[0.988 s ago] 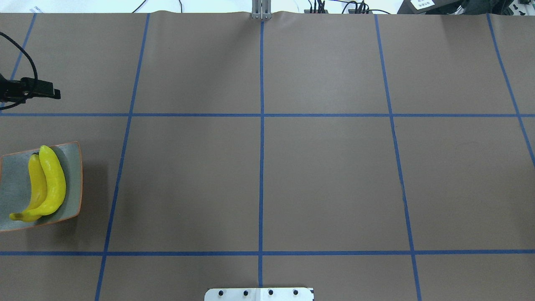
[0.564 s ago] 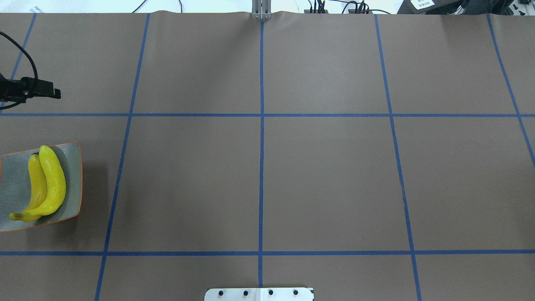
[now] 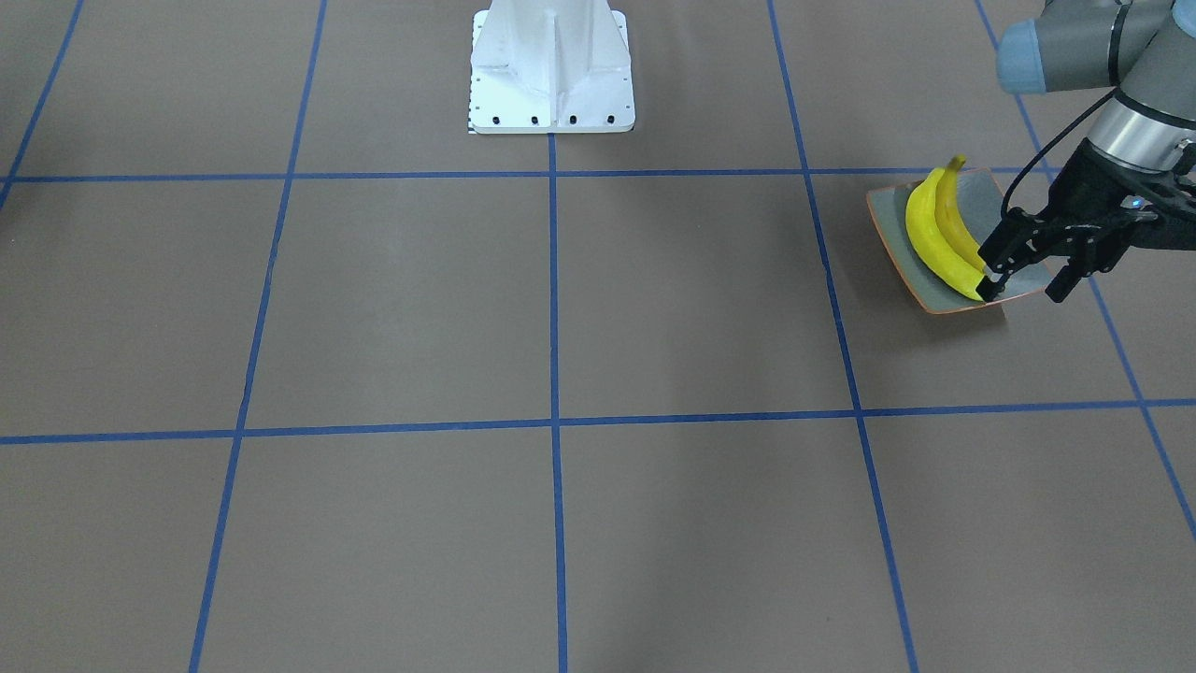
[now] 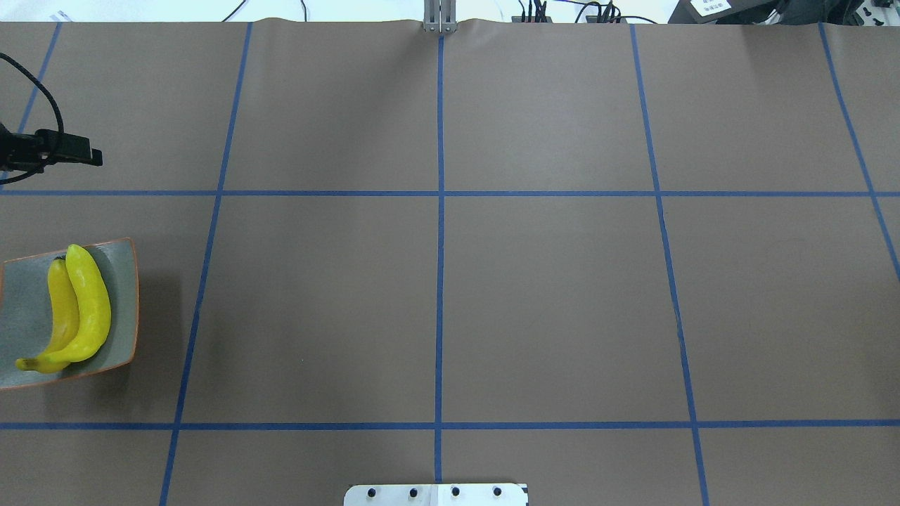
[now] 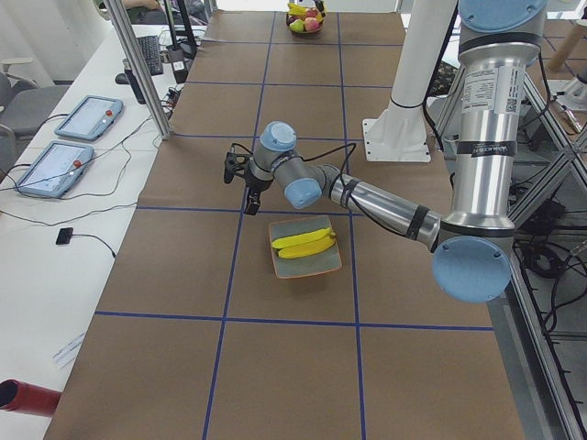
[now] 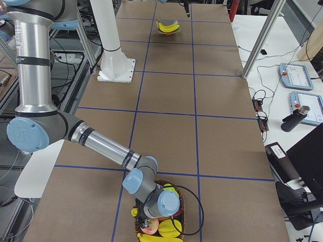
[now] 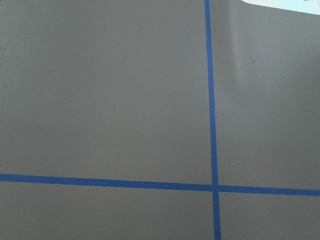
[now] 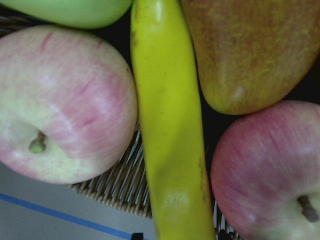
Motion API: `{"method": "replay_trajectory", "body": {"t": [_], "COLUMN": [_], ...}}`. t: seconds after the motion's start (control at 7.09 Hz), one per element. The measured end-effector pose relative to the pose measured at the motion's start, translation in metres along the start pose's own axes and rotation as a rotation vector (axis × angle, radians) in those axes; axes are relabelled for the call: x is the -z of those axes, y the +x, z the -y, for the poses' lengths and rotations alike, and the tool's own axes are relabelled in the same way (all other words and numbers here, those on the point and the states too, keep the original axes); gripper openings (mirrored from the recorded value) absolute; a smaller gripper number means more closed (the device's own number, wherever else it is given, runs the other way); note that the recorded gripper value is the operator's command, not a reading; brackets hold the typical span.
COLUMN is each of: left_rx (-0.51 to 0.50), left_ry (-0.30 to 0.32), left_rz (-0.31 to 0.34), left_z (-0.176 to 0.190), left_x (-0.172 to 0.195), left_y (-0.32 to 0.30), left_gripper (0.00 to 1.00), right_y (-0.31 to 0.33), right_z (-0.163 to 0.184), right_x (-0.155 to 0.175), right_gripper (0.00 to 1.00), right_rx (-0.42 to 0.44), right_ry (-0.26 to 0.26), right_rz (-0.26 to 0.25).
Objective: Transfer all bananas from basket to plate
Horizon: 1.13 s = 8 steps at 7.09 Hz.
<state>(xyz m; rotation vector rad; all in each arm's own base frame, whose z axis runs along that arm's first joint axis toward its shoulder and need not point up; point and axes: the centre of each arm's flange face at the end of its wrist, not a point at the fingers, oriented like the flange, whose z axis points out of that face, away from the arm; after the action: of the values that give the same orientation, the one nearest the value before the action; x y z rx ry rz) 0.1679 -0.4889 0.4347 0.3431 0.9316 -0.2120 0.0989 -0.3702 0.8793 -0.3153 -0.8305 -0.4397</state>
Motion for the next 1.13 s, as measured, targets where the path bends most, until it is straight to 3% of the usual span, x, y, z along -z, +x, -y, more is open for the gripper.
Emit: {"method": "replay_trajectory", "body": {"t": [1.13], "left_rx": [0.006], "left_ry": [-0.009], "left_rz": [0.01], "left_z": [-0.001], "left_x": [-0.005], "left_y": [-0.004], "left_gripper": [1.0], "right_y": [-0.018], "right_z": [0.01], "right_x": [0.044], "right_gripper": [0.0], "right_rx": [0.052], "right_ry": [0.059], "right_rz": [-0.067]}}
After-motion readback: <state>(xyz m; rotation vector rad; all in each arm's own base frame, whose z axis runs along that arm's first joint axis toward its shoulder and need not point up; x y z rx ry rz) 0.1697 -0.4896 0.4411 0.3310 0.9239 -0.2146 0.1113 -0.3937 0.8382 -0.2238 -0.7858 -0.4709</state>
